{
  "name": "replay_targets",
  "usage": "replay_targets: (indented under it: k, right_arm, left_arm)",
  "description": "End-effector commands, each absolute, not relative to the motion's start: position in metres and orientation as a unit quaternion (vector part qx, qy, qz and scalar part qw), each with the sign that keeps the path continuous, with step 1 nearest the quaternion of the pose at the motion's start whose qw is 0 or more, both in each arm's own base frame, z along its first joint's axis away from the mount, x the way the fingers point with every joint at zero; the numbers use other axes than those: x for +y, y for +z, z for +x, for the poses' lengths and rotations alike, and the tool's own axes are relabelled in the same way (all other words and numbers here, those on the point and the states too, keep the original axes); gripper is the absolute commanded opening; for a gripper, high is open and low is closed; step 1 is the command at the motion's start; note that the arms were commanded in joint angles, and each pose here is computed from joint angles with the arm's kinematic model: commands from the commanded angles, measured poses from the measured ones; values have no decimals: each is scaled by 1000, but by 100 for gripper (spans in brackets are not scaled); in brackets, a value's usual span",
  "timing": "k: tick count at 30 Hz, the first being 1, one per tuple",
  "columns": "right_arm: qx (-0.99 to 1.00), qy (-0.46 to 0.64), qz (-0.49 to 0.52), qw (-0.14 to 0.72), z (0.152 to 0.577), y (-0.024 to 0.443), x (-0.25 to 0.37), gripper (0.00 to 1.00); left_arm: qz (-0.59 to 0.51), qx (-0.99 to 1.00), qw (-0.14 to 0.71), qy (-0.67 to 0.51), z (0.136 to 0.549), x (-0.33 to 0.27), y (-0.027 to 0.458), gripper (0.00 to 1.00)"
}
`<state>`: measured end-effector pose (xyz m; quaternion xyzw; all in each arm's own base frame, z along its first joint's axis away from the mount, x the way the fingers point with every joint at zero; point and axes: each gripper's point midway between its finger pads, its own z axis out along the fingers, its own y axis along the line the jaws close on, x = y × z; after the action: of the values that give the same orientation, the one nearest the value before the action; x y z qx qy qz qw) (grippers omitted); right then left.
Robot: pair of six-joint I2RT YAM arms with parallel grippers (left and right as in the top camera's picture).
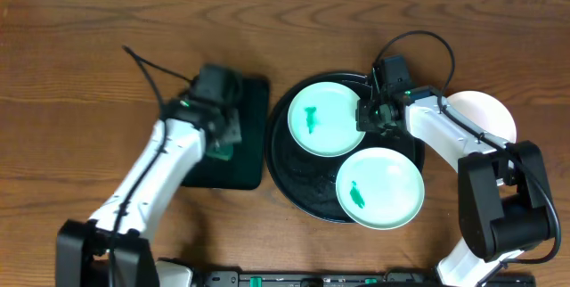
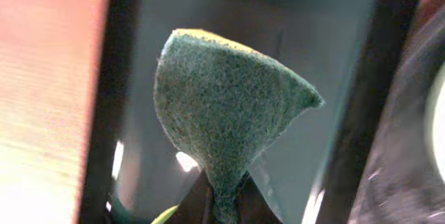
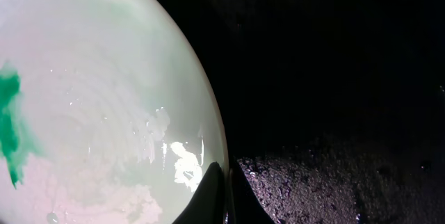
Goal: Clean dirty plates on tray and stack at the side
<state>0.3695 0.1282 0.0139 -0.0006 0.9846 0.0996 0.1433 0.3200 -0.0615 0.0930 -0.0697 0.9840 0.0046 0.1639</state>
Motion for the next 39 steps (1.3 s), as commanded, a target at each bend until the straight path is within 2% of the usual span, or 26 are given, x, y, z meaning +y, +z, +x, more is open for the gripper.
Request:
replay_targets:
  k: [1,4,18,27,34,39]
  right_arm:
    - [986,105,-5,132,364,7,132,1]
    - [986,105,-5,132,364,7,132,1]
    - [986,105,-5,132,364,7,132,1]
    - [986,105,-5,132,364,7,132,1]
    - [986,105,-5,132,364,7,132,1]
    - [986,105,-5,132,365,8,132,2]
  left_arm:
    - [-71,981,172,-49,337,-66,119,7]
    - [-81,982,157,-70,343,-66,118,7]
    - [-84,992,79,-53,357,-68,40,7]
    - [-86,995,34,-42,346,-66,5,7]
    - [-86,995,32,-41,346,-66,4,7]
    - [-85,993,65,-48,358,-68,25,7]
